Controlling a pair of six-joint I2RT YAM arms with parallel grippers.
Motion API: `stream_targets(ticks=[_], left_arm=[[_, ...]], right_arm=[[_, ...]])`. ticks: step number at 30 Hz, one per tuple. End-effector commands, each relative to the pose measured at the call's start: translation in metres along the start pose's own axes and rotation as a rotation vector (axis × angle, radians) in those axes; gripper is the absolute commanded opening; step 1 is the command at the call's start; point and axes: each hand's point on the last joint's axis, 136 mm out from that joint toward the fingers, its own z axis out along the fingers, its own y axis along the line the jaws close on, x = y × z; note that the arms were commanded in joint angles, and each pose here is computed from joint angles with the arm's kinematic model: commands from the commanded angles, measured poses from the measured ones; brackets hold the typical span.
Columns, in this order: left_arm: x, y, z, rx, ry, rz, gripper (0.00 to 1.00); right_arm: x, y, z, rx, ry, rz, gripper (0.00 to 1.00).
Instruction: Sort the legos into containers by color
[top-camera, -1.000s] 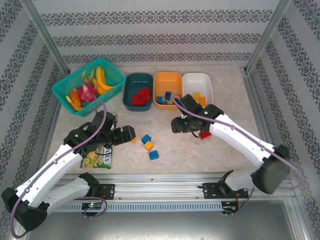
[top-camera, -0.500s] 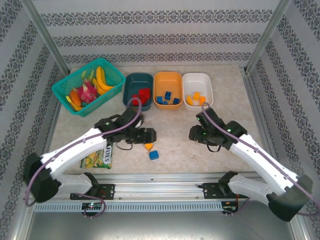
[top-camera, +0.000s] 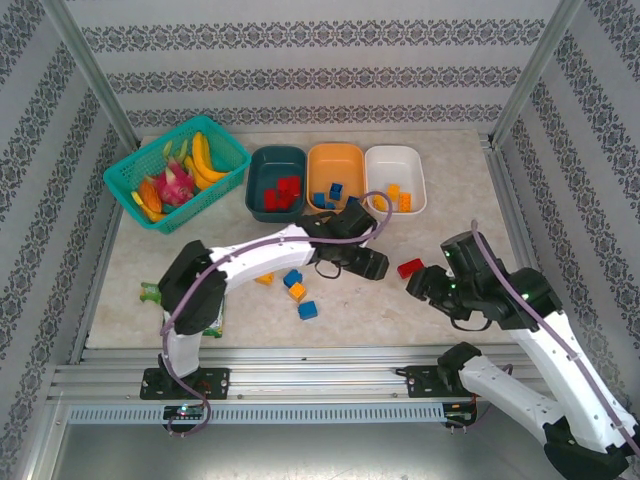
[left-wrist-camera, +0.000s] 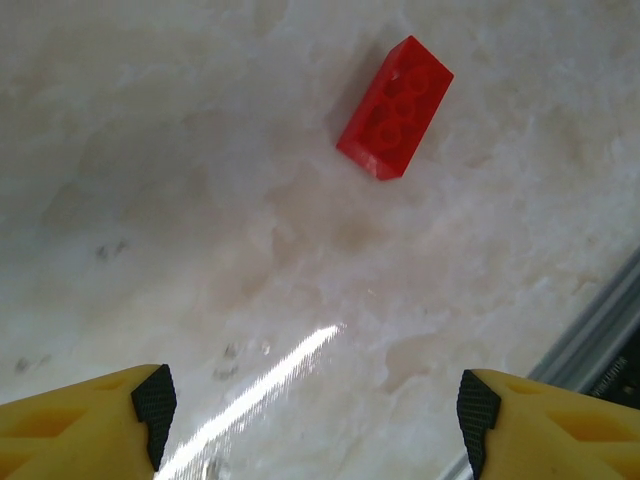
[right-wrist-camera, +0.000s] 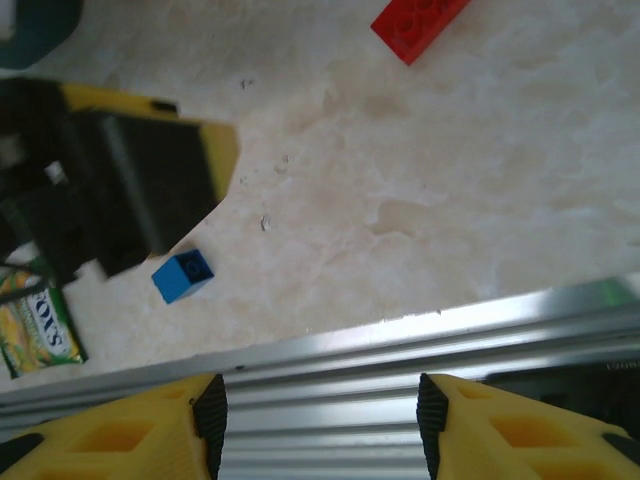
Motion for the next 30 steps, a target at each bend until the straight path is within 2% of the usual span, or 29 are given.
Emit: stream_targets(ticks=[1,7,13,20,25,30], left_arm=[[-0.019,-0.025,0.021,0.031,-0.043,0.124,0.77],[-0.032,-0.028,0.066,-0.081,-0.033,0.263,0.77],[-0.035,-0.031,0.095,-0.129,-0.032,0.334,0.79],[-0.029,-0.032,0.127,-0.208,0.003,0.385,0.80],[-0.022,-0.026,0.139,-0.241,0.023,0.397,0.72],[-0.018,-0.026,0.141,-0.236,0.038,0.394,0.52]], right_arm=[[0.017,-0.012,-0.017,-0.003,0.043,0.059,0.56],[0.026,-0.004,-0.025,-0.079,0.068,0.033,0.57],[0.028,0.011,-0.038,-0.234,0.028,0.003,0.60],[0.034,0.009,-0.043,-0.302,0.008,0.025,0.60],[0.034,0.004,-0.043,-0.299,-0.004,0.045,0.60],[0.032,0.005,-0.044,-0.300,-0.015,0.042,0.60]])
